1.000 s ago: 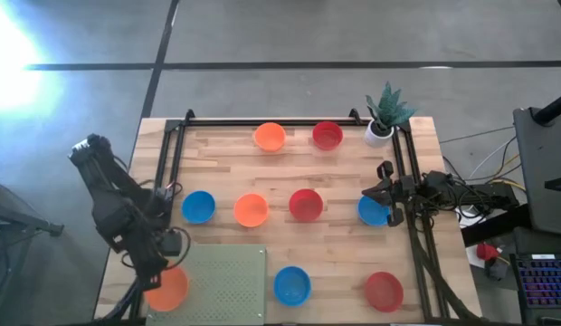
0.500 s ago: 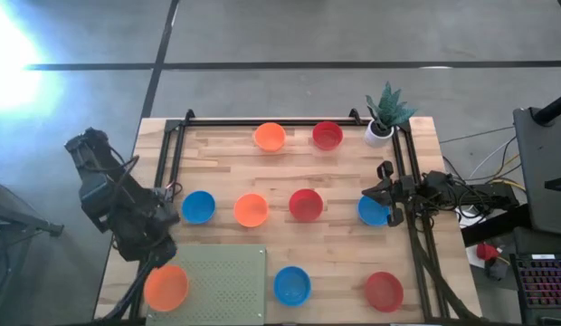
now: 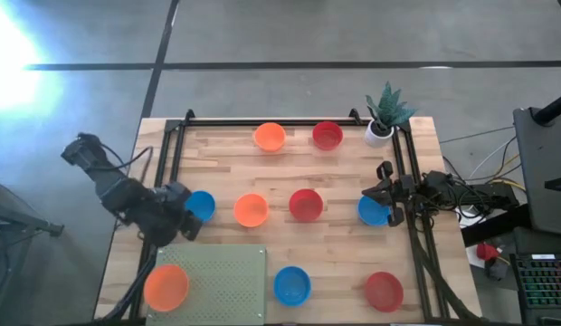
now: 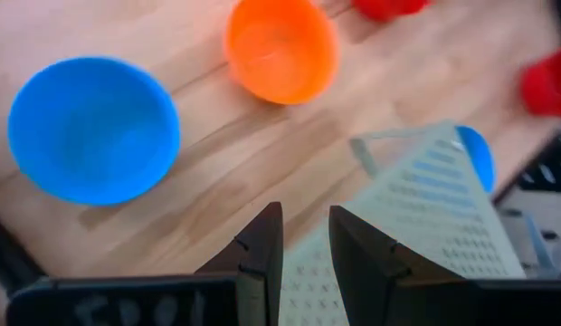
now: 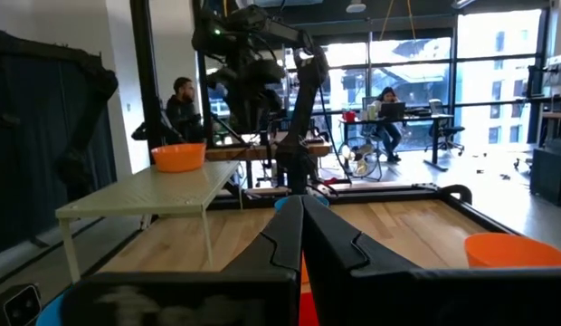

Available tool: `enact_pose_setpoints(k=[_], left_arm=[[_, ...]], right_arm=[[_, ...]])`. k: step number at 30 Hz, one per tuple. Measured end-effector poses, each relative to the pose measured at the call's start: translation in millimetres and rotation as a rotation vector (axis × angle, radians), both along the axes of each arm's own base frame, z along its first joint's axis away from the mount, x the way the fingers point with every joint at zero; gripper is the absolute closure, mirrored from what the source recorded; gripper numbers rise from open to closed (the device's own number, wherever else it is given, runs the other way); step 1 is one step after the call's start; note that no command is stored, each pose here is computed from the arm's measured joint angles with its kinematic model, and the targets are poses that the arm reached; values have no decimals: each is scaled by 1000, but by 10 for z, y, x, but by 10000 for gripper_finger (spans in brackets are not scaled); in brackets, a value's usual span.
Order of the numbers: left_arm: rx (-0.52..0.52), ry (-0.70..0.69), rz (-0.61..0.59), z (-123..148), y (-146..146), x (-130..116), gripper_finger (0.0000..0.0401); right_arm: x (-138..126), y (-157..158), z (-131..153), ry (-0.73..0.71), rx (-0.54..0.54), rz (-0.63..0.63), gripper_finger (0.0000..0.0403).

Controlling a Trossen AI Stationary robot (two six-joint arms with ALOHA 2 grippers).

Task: Pick & Place Mini bowls
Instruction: Put the top left blue bowl on the shelf

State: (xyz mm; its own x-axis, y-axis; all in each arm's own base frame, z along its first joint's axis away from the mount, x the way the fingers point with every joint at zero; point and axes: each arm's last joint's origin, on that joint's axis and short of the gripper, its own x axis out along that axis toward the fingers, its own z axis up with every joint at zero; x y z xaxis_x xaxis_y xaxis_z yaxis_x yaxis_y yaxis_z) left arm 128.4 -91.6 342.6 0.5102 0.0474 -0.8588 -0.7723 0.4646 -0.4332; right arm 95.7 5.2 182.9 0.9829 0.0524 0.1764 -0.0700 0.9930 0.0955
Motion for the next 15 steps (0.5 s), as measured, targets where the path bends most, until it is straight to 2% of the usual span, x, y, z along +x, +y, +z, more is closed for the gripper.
enact_pose_setpoints(k=[6, 10, 15], left_arm=[[-90, 138, 143, -230, 143, 132, 317], [-72, 174, 197, -349, 252, 184, 317], [-28, 212, 202, -523, 371, 255, 317]], right_arm=[[-1, 0, 5, -5, 2, 0, 394], [-3, 0, 18, -19, 1, 0, 394], [-4, 0, 23, -23, 2, 0, 394]])
